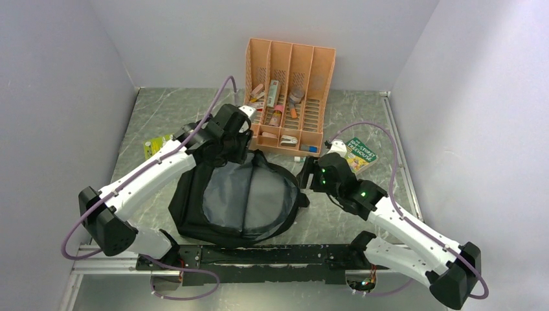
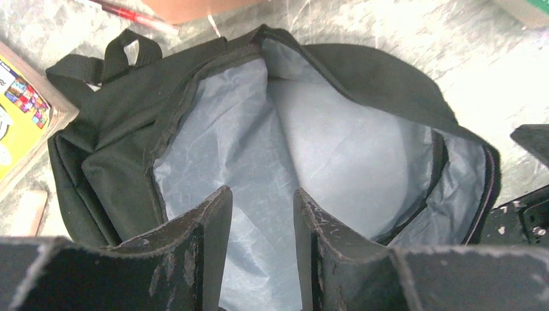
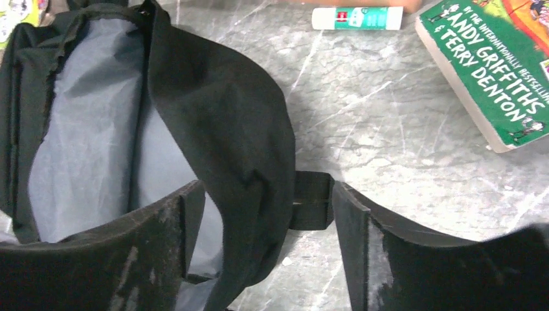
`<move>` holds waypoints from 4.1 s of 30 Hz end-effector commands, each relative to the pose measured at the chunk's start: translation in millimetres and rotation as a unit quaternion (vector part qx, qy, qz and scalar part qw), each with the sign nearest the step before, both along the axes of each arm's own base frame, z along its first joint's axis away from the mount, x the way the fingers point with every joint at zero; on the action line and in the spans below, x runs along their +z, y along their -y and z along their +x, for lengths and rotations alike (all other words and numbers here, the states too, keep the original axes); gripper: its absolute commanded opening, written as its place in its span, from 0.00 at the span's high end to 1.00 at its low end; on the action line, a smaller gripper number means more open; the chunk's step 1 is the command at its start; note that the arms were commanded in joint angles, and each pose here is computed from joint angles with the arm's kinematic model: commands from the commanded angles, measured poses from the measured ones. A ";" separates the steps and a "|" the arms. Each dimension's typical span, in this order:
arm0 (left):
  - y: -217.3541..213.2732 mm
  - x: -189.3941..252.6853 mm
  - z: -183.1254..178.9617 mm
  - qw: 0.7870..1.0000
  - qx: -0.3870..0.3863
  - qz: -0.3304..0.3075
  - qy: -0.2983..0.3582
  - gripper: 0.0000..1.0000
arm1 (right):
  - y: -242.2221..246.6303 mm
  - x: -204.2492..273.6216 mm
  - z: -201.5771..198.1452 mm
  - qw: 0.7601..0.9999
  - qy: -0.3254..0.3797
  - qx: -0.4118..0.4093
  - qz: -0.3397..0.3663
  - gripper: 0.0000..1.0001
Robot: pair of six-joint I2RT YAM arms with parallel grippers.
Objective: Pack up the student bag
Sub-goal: Adjust the student bag at the center of the board, then pick up the book from the center of the board.
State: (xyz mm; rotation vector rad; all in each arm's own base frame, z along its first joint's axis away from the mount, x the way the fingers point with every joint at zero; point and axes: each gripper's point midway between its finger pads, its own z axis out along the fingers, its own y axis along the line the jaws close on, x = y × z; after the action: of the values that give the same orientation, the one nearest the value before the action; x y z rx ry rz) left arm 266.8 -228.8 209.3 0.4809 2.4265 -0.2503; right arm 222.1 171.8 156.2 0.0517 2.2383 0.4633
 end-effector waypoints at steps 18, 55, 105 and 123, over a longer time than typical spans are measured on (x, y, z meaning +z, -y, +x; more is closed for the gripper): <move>42.3 17.7 47.4 0.994 -0.034 -0.099 0.040 0.57 | 27.1 -12.3 47.0 0.990 -0.041 -0.114 -0.073 0.00; 82.6 0.6 56.5 0.984 -0.106 -0.145 0.003 0.58 | 170.9 -114.0 76.7 0.915 -0.178 -0.343 0.118 0.15; 331.5 -36.1 53.7 0.935 -0.224 -0.269 -0.052 0.53 | 191.2 -149.4 -15.0 0.868 -0.236 -0.430 0.081 1.00; 319.0 -139.1 60.5 0.970 -0.129 -0.185 -0.086 0.26 | 194.2 -146.0 -16.1 0.867 -0.227 -0.437 0.078 1.00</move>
State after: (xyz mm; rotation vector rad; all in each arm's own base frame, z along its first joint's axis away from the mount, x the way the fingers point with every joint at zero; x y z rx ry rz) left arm 318.8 -549.3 85.8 0.6668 2.3868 -0.9149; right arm 236.9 -14.4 30.6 1.2488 2.2317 0.2483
